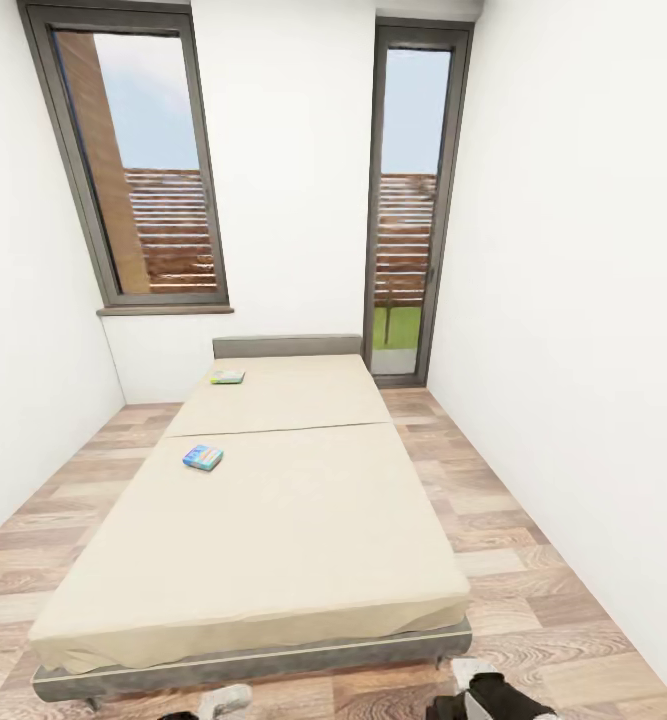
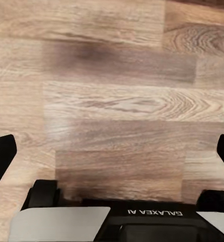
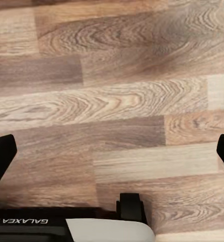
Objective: Put all the toys in the child's room - the three board games (two on the bed and one on the table), the two jigsaw puzzles on the table, and the tennis ball on the table - inside the toy box on the table in the child's room.
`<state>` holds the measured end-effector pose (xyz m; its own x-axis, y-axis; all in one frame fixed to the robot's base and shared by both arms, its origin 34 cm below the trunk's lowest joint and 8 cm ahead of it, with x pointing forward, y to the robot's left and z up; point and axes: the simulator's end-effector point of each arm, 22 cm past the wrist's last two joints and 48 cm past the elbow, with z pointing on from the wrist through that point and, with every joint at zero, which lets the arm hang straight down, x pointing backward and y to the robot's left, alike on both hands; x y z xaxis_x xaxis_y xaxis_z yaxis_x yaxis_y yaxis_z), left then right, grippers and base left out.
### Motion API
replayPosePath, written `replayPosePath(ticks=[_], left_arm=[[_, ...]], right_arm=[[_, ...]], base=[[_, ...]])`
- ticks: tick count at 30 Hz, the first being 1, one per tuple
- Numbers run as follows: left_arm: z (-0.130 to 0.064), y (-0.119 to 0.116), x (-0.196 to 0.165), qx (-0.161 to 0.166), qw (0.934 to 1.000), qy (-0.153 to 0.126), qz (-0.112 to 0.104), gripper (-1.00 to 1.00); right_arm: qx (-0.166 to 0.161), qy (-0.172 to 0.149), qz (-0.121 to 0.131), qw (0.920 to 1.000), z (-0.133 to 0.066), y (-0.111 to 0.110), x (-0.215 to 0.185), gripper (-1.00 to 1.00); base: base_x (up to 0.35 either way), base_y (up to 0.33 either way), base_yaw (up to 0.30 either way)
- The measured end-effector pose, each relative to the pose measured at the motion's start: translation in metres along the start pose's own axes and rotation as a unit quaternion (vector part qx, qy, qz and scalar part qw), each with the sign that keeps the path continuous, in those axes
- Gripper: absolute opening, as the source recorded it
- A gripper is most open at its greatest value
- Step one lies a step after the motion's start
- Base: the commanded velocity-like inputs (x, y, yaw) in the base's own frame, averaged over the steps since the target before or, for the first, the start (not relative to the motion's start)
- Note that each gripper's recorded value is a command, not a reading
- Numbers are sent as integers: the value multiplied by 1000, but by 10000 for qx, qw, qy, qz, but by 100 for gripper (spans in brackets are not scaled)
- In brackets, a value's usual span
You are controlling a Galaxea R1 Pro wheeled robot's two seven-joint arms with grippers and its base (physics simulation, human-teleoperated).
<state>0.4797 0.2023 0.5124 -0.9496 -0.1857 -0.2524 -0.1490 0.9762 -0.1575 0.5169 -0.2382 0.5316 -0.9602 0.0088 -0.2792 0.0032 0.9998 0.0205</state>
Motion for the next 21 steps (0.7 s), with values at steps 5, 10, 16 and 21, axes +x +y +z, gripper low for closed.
replayPosePath(ticks=[5,10,16,21], left_arm=[[-12,-28,-54,231,9993,-278,-138,100],[-34,-60,-121,538,9960,-614,-356,100],[-54,-77,-166,745,9922,-875,-476,100],[-74,-90,-205,939,9867,-1197,-564,100]], right_arm=[[-21,-62,-6,10000,-20,2,-61,100],[-47,-269,-9,9996,-47,5,-126,100],[-64,-532,-5,9986,-65,7,-167,100],[-79,-850,-2,9964,-84,8,-204,100]], base=[[0,0,0],[0,0,0],[0,0,0],[0,0,0]])
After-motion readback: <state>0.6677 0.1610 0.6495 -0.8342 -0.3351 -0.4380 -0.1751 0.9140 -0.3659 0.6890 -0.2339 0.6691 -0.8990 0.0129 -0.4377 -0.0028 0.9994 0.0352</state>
